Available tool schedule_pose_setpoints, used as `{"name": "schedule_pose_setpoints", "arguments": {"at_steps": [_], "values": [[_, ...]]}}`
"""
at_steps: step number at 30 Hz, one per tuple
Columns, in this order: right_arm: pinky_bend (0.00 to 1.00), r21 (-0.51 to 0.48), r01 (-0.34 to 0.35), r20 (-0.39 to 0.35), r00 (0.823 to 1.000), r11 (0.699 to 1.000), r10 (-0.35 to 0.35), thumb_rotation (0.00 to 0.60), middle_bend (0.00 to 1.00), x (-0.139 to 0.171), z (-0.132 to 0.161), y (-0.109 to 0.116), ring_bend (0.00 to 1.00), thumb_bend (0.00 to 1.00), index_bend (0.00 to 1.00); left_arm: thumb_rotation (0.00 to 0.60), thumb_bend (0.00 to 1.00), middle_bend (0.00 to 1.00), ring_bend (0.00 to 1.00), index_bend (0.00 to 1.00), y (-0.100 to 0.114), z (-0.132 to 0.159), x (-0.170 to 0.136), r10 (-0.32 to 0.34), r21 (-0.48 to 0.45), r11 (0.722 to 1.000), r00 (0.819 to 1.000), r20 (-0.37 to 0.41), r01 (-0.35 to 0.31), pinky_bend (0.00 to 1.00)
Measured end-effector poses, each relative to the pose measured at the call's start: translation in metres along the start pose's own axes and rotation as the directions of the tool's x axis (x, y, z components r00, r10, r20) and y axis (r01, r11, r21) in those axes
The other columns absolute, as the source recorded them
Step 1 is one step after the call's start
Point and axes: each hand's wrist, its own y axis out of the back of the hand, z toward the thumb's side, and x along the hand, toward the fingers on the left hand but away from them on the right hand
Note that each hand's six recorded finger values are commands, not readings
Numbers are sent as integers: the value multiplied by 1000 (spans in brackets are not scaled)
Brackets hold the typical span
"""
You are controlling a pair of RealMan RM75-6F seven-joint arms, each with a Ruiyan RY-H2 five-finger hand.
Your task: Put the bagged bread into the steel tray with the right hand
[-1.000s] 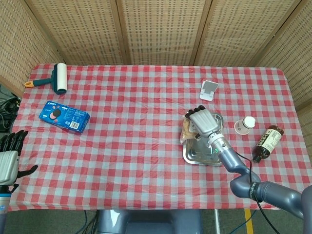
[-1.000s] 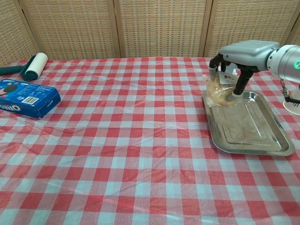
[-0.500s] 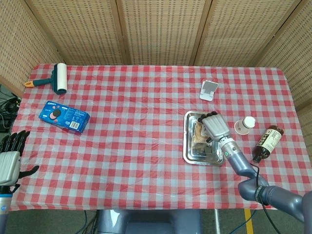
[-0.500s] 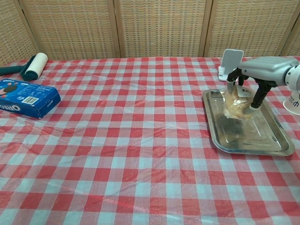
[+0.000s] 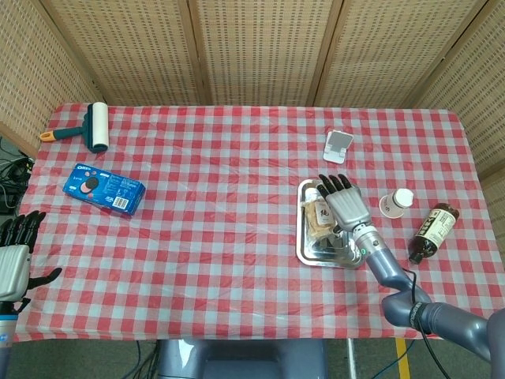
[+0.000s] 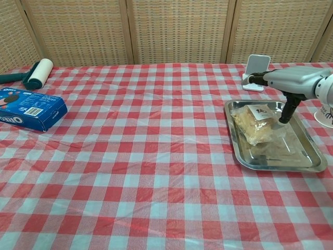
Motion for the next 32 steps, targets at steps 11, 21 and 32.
{"name": "schedule_pose_setpoints", "arguments": {"at_steps": [11, 21, 32], "values": [[0, 13, 16, 113, 993, 1000, -17, 600, 0, 40, -31, 8, 0, 98, 0, 600, 43, 0, 0, 0, 2, 1, -2, 5, -6, 1000, 1000, 7, -5, 0], [0, -25, 163, 136, 978, 986, -158, 600, 0, 109, -47, 11, 0, 90, 0, 600, 43, 0, 0, 0, -3, 8, -8, -1, 9, 1000, 999, 36, 0, 0], [0, -85, 317, 155, 941, 945, -302, 600, 0, 193, -57, -3, 0, 90, 0, 600, 42, 0, 0, 0, -8, 11, -12, 3, 29, 1000, 999, 50, -4, 0]]}}
